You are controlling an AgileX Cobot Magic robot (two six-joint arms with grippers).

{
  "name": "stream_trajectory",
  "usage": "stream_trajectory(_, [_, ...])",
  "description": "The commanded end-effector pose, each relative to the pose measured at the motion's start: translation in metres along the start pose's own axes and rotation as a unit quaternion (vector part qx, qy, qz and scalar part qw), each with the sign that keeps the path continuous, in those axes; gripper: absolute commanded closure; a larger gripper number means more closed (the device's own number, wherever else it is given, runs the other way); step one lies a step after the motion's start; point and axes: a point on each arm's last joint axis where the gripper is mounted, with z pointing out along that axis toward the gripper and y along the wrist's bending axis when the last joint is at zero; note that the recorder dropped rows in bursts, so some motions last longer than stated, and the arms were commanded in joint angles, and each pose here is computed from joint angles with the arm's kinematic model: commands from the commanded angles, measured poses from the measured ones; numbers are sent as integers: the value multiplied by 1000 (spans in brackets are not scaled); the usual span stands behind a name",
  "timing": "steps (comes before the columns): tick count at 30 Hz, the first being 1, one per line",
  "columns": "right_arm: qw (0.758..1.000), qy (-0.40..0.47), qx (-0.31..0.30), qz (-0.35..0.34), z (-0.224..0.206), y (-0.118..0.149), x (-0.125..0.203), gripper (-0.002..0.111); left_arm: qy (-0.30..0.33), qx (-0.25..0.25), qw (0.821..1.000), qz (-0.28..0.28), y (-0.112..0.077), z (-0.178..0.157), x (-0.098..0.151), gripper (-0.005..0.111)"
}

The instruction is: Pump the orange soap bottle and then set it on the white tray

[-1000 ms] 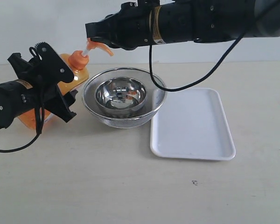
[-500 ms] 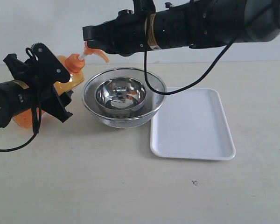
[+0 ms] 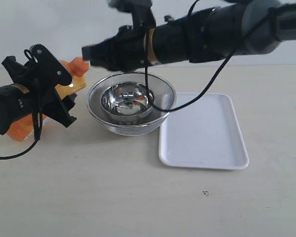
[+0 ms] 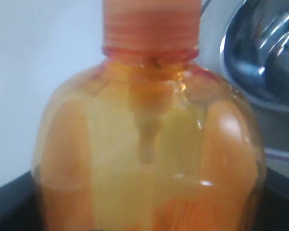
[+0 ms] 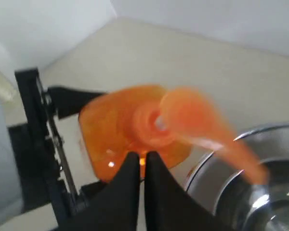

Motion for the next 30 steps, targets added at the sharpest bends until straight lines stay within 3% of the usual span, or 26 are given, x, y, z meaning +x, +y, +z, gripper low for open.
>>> stream_trajectory(1, [999, 31, -17, -22, 8, 8, 16, 108, -60, -21, 998, 24, 4, -4, -22, 102])
stream_trajectory(11, [997, -28, -18, -71, -32, 37, -28, 108, -59, -20, 998, 24, 4, -4, -21, 102])
stream_trajectory(16, [992, -56, 52, -99, -52, 37, -47, 108, -58, -19, 998, 23, 3, -4, -21, 102])
stream_trajectory(25, [995, -60, 67, -44, -78, -5, -56, 108, -56, -17, 998, 23, 3, -4, -21, 102])
stream_trajectory(30, [996, -51, 63, -36, -75, -12, -52, 108, -56, -17, 998, 23, 3, -4, -21, 102])
